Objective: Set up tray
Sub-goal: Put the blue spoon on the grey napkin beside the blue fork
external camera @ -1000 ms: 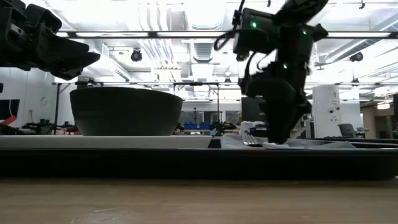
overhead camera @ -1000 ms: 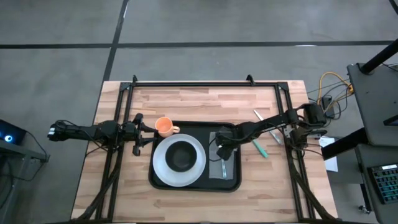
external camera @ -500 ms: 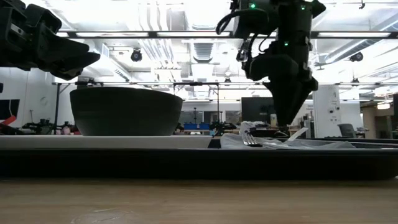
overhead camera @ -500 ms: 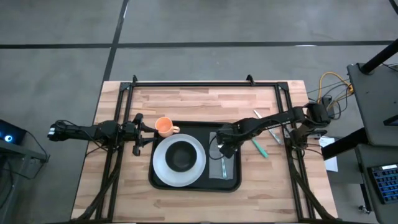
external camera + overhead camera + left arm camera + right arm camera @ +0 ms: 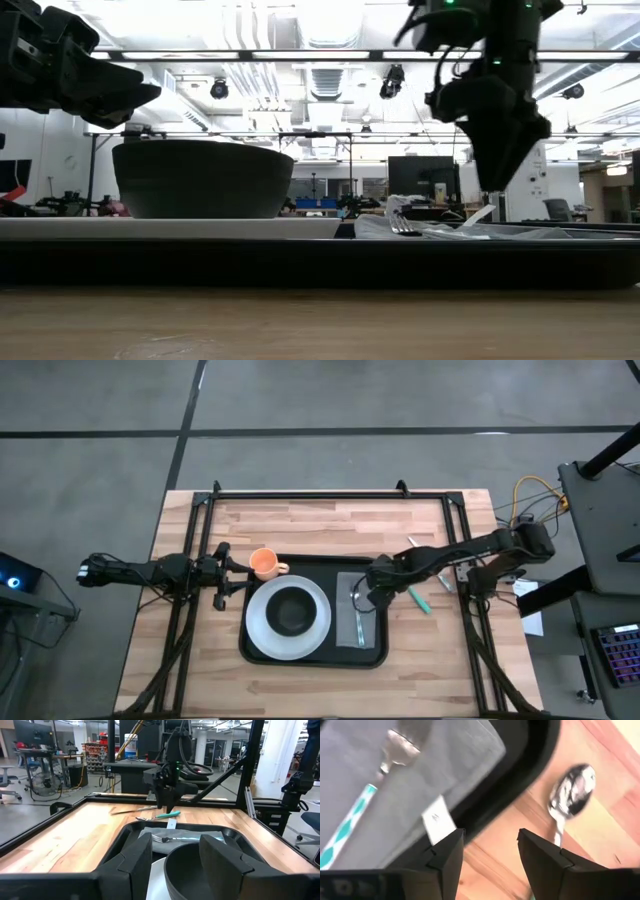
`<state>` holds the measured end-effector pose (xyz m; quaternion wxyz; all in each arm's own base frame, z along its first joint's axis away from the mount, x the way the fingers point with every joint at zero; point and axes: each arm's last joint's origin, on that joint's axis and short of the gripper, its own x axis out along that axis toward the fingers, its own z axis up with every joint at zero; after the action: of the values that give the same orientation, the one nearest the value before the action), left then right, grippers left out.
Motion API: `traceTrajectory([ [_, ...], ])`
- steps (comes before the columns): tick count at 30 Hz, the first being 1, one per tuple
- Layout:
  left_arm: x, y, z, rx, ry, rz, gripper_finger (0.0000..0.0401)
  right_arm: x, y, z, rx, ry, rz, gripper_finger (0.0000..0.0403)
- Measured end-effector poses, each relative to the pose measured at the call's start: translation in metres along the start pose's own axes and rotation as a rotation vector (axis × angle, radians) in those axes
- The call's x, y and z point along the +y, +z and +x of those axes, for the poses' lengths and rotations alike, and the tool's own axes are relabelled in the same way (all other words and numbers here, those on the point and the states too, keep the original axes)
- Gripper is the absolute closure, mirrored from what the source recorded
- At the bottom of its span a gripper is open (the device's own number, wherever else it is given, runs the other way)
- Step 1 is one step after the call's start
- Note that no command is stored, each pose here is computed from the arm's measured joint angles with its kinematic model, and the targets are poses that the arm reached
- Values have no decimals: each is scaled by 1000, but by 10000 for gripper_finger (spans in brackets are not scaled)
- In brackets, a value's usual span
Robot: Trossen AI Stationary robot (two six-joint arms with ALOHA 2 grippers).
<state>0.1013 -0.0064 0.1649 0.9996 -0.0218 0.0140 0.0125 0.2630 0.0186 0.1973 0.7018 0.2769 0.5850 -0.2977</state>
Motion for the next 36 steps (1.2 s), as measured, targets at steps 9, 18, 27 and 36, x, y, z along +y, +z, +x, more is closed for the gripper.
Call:
traceTrajectory([
  [9,0,0,0,-1,0,0,255,-25,-18,-7,-14,21,77,218],
  [18,0,0,0,0,0,0,255,-43,-34,5,23,-14,190,218],
  [27,0,0,0,-1,0,0,255,-47,-38,12,37,-36,206,218],
  [36,0,0,0,-1,0,0,255,-55,-48,30,77,-26,266,220],
])
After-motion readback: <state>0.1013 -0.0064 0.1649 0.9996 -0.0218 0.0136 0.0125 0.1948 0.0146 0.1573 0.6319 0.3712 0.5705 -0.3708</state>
